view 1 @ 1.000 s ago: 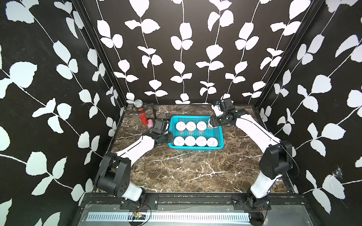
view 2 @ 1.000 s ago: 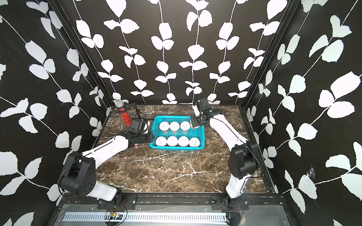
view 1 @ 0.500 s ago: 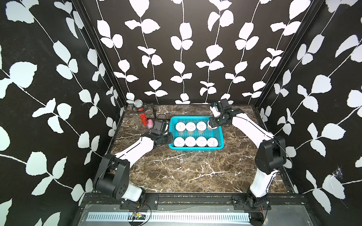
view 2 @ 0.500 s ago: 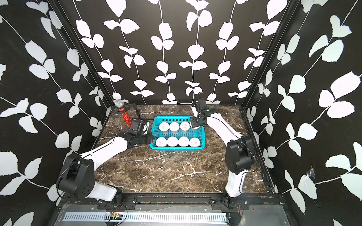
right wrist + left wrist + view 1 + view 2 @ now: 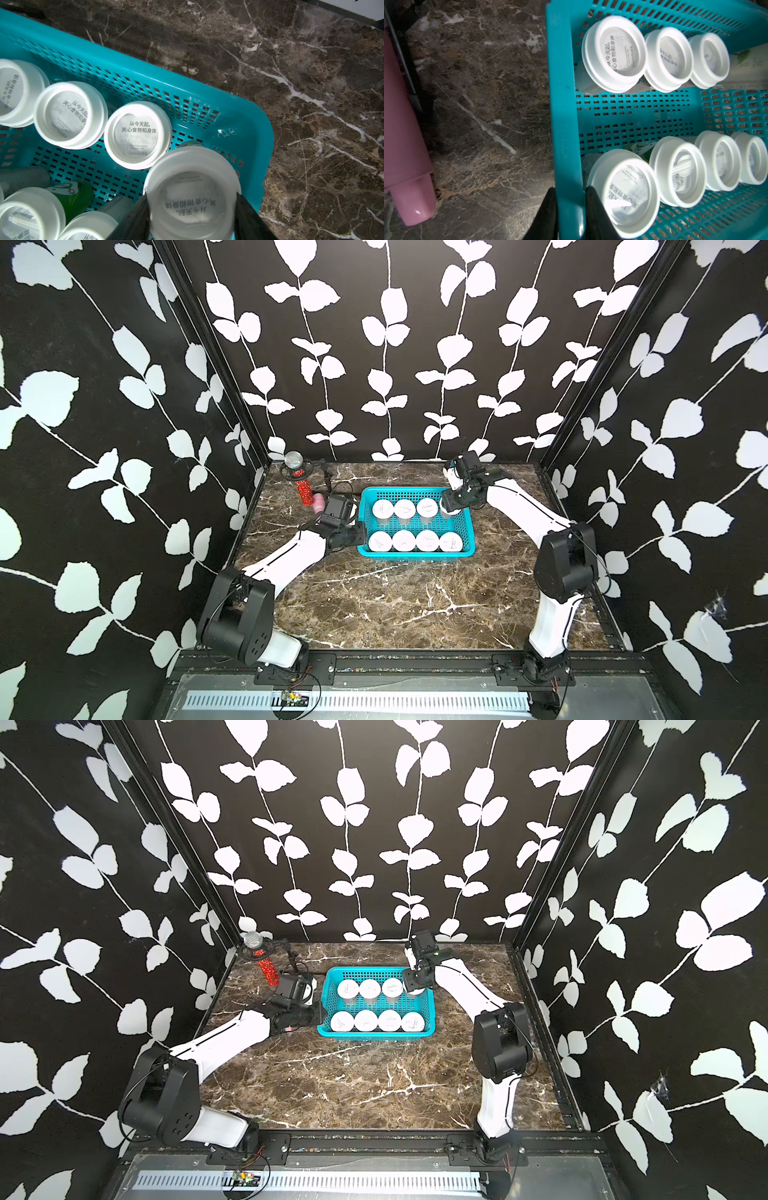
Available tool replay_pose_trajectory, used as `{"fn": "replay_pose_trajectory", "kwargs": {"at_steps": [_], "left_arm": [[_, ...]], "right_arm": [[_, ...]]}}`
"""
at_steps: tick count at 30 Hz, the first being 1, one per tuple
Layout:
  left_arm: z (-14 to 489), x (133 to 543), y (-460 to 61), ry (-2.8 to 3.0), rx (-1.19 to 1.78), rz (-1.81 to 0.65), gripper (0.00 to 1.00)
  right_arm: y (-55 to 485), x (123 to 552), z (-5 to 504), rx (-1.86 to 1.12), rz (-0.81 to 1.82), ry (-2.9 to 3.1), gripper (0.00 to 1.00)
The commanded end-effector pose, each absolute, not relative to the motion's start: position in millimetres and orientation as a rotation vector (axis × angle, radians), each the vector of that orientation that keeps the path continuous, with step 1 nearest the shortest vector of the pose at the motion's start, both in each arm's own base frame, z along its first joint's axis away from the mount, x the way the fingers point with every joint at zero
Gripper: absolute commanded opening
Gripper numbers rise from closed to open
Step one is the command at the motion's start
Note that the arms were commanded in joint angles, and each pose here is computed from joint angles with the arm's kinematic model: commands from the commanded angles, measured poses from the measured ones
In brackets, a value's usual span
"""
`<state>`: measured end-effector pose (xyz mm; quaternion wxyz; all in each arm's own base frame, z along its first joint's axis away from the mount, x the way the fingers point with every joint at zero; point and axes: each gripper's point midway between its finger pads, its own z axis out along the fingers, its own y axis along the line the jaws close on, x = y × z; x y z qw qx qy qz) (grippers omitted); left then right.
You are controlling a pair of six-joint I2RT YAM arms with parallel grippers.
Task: Put the yogurt in the basket
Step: Adjust the basket at the center of the board.
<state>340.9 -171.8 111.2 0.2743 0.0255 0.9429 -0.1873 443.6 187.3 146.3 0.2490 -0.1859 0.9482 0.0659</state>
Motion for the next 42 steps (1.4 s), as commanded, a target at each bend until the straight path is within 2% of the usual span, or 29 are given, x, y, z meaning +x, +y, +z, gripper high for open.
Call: {"fn": "replay_pose_trajectory", "kwargs": {"at_steps": [1,24,38,42], "left_arm": [[123.2,336.6,-168.5,2.511,0.079,-0.502,0.24],[125.9,335.7,-167.2,2.51,0.087,-0.491,0.24],[126.8,334.5,-166.0,2.509,0.09,-0.484,0.24],[127.2,334.4,-165.5,2.508,0.088,-0.483,0.24]], "right_arm": [[191.5,456.9,158.5,-0.505,0.158,2.537,0.56],[193.2,465.1,121.4,-0.5,0.099,2.619,0.55],[205.2,465.5,118.1,-0.513,0.166,2.627,0.55],[198.1,465.6,117.9,-0.486,0.113,2.639,0.55]]}}
